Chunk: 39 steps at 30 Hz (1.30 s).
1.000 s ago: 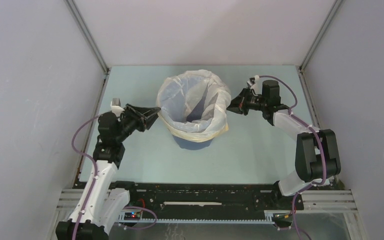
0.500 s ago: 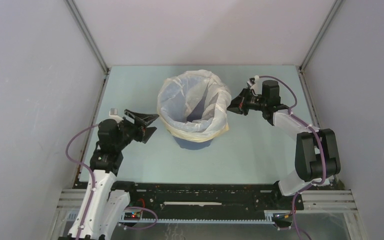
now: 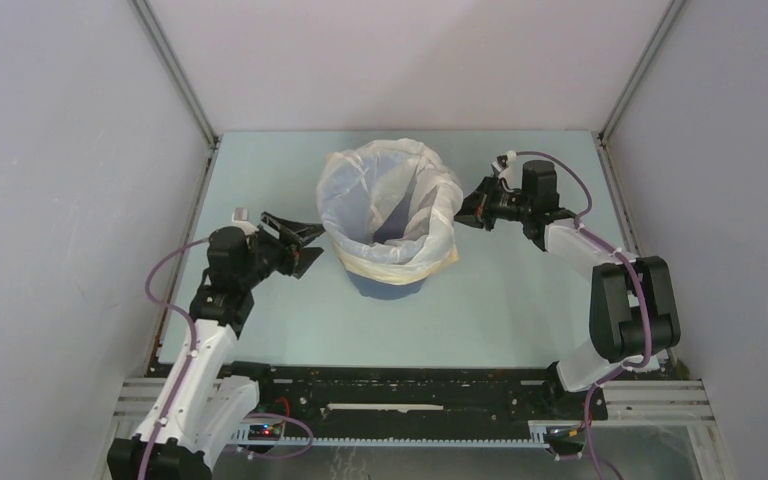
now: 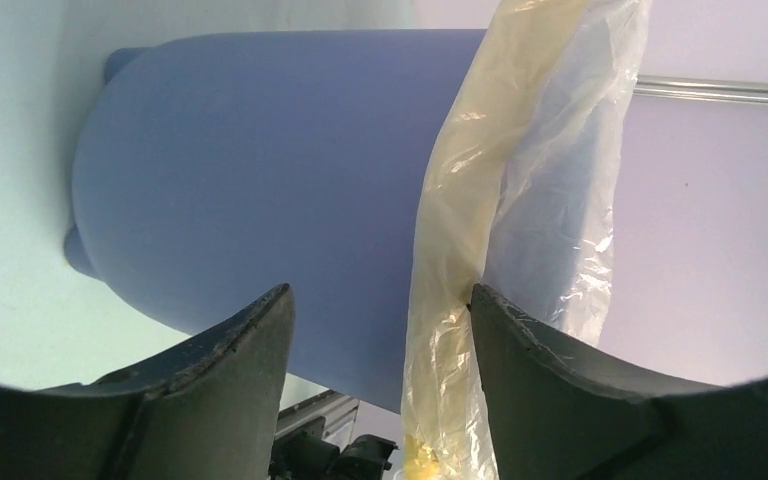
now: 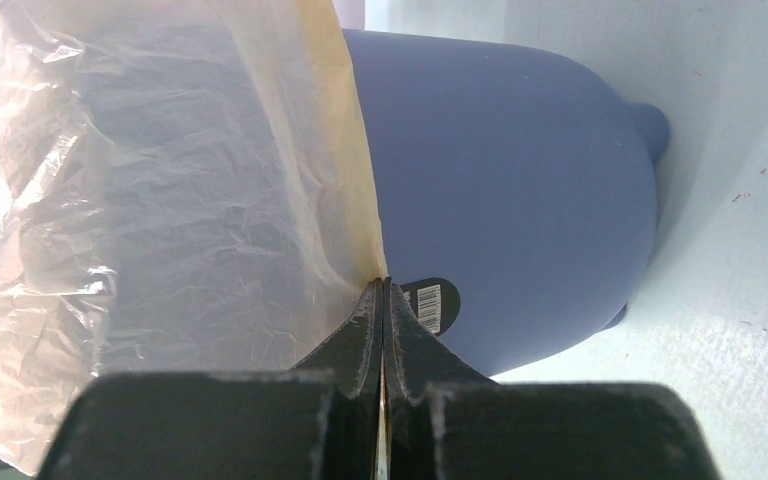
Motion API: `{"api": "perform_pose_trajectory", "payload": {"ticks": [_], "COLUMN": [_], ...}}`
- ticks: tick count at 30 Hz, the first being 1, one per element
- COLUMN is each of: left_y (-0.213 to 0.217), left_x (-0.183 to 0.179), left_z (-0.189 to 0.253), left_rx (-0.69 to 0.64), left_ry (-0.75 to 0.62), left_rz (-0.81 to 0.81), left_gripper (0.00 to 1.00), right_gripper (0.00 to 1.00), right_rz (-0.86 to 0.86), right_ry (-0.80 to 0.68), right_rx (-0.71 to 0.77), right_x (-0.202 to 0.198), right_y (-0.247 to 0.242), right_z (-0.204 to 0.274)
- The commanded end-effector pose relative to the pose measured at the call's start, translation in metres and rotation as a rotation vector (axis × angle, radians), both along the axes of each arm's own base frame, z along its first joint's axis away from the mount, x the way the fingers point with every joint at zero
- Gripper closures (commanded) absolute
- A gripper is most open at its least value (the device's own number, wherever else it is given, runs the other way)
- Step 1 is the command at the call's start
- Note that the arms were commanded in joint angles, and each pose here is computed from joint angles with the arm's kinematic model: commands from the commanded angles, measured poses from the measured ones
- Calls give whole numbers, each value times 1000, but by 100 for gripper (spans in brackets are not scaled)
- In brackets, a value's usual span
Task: Put the trash bags into the trash bin
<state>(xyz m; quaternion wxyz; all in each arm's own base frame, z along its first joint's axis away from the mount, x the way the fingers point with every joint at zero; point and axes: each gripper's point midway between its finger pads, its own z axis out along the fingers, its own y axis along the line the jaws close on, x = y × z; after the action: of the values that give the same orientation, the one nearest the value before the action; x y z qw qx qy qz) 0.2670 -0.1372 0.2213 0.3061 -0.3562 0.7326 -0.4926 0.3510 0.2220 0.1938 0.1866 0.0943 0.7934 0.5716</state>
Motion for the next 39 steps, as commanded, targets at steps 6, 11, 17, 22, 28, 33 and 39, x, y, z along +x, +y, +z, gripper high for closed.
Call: {"api": "perform_pose_trajectory", "payload": {"ticks": [6,11,17,22,28,33,39], "left_y": [-5,-9,-2,6,8,11,7], "left_x": [-1,7,14,18,22,17,13], "left_z": [9,7,-26,-54,-65,-70,-73], "left_rx": [-91,-123,-92,12,155,197,216], "left_ry": [-78,-93,-7,43,54,78,101], "left_rz": [3,-9,41,63,5,-9,-53], "left_gripper": [30,56,91,100,100,100,100], "right_gripper": [100,100,100,100,100,100,99], "right_rz": [14,20,4,-40,24,23,116], "right_ry": [-57,-55,-54,-30,-3,29,65], "right_rx": [7,4,-20,-80,-85,-151,-383], "right_x": [8,7,9,25,28,30,16], "right_y": [5,8,5,-9,7,-6,-13], "right_z": [18,17,11,-12,-26,-20,-35]}}
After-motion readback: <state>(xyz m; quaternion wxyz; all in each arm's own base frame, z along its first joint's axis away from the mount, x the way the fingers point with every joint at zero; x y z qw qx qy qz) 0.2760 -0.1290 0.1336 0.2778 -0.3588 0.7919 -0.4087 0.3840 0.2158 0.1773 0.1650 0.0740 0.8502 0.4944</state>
